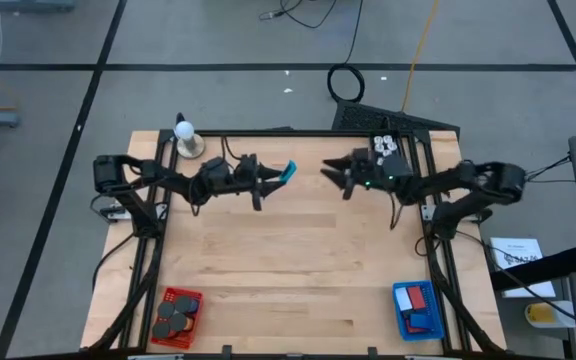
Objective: Pick & Place Office items
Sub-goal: Put the light blue digital clock into the blue bin
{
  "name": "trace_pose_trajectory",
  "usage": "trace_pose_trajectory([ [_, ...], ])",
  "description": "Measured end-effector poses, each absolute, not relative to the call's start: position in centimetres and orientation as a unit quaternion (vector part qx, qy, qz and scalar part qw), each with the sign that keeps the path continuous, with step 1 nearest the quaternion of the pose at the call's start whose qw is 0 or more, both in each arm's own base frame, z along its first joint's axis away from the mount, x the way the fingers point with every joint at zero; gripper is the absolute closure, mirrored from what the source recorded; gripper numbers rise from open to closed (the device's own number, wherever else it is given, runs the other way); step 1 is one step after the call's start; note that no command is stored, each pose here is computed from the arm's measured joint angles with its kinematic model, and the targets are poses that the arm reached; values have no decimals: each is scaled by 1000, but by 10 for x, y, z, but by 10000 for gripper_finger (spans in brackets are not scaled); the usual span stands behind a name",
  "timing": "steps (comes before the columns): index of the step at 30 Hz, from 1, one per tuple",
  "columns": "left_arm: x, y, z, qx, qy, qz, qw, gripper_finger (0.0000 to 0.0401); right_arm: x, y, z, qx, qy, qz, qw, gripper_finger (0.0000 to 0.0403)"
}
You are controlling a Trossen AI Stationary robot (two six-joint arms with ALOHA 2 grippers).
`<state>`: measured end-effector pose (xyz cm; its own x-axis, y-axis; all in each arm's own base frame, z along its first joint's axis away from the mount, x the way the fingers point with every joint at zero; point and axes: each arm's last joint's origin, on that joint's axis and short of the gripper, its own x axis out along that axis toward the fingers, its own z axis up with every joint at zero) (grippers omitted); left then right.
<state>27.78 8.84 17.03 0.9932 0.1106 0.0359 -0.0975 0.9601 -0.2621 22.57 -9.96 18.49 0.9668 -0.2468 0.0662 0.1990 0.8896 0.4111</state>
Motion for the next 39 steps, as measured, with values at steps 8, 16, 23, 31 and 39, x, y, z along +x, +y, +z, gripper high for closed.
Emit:
trace_pose_trajectory([
  [8,287,77,183,-104,-55,-11,993,238,286,-89,192,214,-115,-39,969,110],
  [16,289,67,186,-100,-64,-38,992,239,296,-87,186,228,-160,23,960,83],
  [23,289,66,190,-104,-86,-41,990,239,315,-76,192,210,-172,52,961,83],
  [31,289,66,190,-109,-85,-39,990,238,317,-76,196,198,-180,50,962,83],
  [39,289,66,190,-109,-84,-36,990,238,328,-79,204,201,-177,49,962,86],
])
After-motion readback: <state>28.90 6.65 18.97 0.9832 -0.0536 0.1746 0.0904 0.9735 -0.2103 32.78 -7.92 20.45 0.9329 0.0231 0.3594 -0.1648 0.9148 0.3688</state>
